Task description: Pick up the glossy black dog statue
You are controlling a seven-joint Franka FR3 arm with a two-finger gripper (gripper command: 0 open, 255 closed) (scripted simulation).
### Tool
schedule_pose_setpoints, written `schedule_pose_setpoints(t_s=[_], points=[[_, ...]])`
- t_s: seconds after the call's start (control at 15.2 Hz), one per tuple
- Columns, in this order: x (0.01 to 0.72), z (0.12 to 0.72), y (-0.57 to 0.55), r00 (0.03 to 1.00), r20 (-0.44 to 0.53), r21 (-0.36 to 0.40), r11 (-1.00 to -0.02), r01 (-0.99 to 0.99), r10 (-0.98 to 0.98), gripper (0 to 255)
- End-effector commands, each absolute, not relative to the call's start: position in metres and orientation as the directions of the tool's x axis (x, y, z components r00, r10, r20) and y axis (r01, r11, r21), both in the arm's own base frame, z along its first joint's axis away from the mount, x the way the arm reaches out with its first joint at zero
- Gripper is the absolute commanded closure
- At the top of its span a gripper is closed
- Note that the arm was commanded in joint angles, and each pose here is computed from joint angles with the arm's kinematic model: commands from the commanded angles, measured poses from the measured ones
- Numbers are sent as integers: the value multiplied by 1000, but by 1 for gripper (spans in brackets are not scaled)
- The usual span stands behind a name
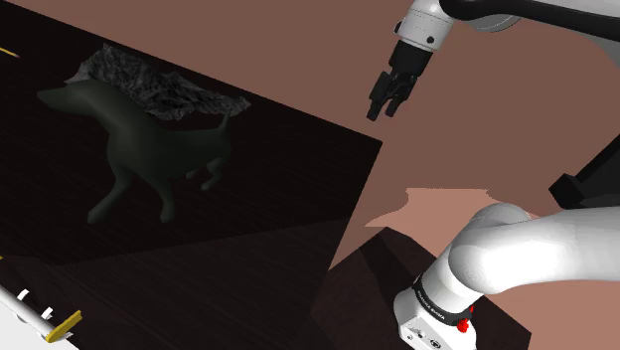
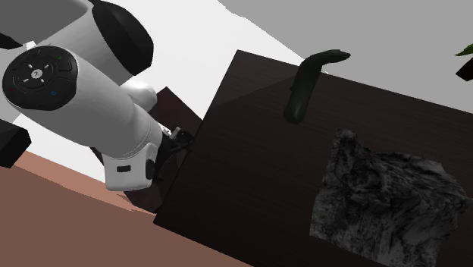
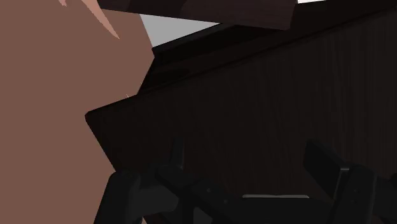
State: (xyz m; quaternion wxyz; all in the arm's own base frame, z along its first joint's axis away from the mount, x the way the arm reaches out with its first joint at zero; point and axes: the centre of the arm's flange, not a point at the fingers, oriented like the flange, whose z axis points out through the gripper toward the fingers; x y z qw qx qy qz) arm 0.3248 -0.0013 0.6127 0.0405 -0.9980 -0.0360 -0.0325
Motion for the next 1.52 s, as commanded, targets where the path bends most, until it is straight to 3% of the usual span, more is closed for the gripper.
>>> schedule_pose_setpoints(t_s=[0.0, 0.73, 1.45], points=[[325, 613, -1, 995, 68, -78, -994, 75, 69, 0], [335, 603, 139, 965, 39, -117, -961, -252, -258, 0], [389, 597, 270, 831, -1, -144, -822, -551, -556, 0]])
